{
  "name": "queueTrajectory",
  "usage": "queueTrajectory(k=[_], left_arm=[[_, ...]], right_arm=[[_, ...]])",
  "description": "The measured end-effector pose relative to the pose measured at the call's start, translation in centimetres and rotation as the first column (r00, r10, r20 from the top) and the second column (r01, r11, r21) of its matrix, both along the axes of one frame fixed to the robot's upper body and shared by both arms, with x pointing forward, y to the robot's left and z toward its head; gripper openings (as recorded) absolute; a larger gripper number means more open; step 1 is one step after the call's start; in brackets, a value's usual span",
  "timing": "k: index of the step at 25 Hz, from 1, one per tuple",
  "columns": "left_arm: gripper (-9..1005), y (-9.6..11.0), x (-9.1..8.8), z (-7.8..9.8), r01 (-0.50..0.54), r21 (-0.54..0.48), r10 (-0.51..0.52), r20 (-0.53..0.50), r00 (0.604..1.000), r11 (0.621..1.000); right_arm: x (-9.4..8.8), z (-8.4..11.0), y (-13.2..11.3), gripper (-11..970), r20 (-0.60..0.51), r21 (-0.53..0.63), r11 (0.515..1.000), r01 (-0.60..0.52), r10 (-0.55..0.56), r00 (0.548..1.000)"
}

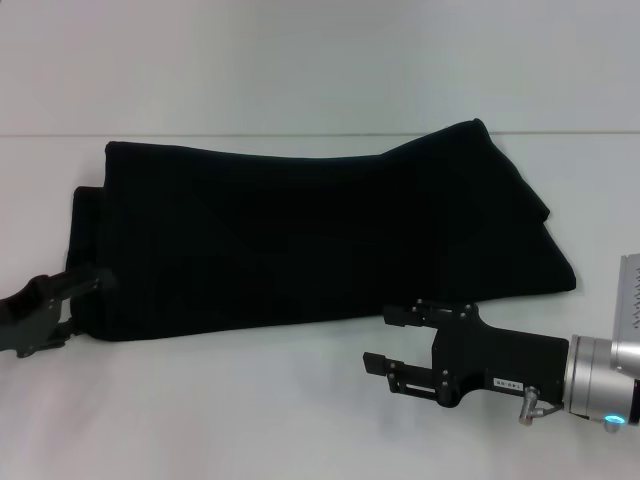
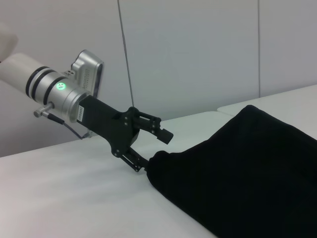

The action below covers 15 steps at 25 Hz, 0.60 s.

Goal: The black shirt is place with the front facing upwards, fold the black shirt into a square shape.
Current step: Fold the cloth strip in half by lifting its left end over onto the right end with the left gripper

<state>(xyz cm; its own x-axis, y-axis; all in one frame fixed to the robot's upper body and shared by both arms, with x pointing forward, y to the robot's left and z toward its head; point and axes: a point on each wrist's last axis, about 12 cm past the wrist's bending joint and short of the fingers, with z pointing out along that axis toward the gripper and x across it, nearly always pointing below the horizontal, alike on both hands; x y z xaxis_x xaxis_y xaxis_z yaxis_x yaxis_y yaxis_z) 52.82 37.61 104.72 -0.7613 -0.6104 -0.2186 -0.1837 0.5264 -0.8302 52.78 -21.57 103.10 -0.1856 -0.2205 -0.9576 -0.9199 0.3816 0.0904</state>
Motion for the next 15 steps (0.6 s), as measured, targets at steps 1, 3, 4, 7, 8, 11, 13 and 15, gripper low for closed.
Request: queueTrajectory(k=[1,3,4,7,8,11,13,15], left_arm=[[913,-0.11,0.15,0.05,0.004,0.001,-0.004,0.002,1.0,1.0],[911,-0.29,0.4,0.18,0.009,0.001,-0.009,0.006,1.0,1.0],[910,-0.33,0.48,0.23,0.01,0.002,-0.01,0.008,1.0,1.0],[906,-0.42,0.64,0.32,0.013,0.001,-0.014,0.011,1.0,1.0],[905,-0.4,0.64,0.35,0.014,0.002,-0.014,0.012,1.0,1.0],[901,-0.28,0.73,0.47,0.013,0.008,-0.013,0.015,1.0,1.0],[899,-0.21,0.86,0.56,0.019,0.019,-0.019,0.011,1.0,1.0],[897,-0.21,1.08,0.66,0.033,0.042,-0.033,0.005,0.999,0.999]], right_arm=[[0.0,0.0,0.02,685,0.0,0.0,1.0,0.0,0.0,1.0],[-0.01,0.0,0.05,685,0.0,0.001,1.0,-0.001,0.001,1.0],[-0.01,0.0,0.05,685,0.0,0.001,1.0,-0.001,0.001,1.0],[0.0,0.0,0.04,685,0.0,0.001,1.0,0.0,0.0,1.0],[0.0,0.0,0.04,685,0.0,0.001,1.0,0.0,0.0,1.0],[0.0,0.0,0.03,685,0.0,0.001,1.0,0.0,0.0,1.0],[0.0,0.0,0.03,685,0.0,0.001,1.0,0.0,0.0,1.0],[0.0,0.0,0.03,685,0.0,0.001,1.0,0.0,0.0,1.0]])
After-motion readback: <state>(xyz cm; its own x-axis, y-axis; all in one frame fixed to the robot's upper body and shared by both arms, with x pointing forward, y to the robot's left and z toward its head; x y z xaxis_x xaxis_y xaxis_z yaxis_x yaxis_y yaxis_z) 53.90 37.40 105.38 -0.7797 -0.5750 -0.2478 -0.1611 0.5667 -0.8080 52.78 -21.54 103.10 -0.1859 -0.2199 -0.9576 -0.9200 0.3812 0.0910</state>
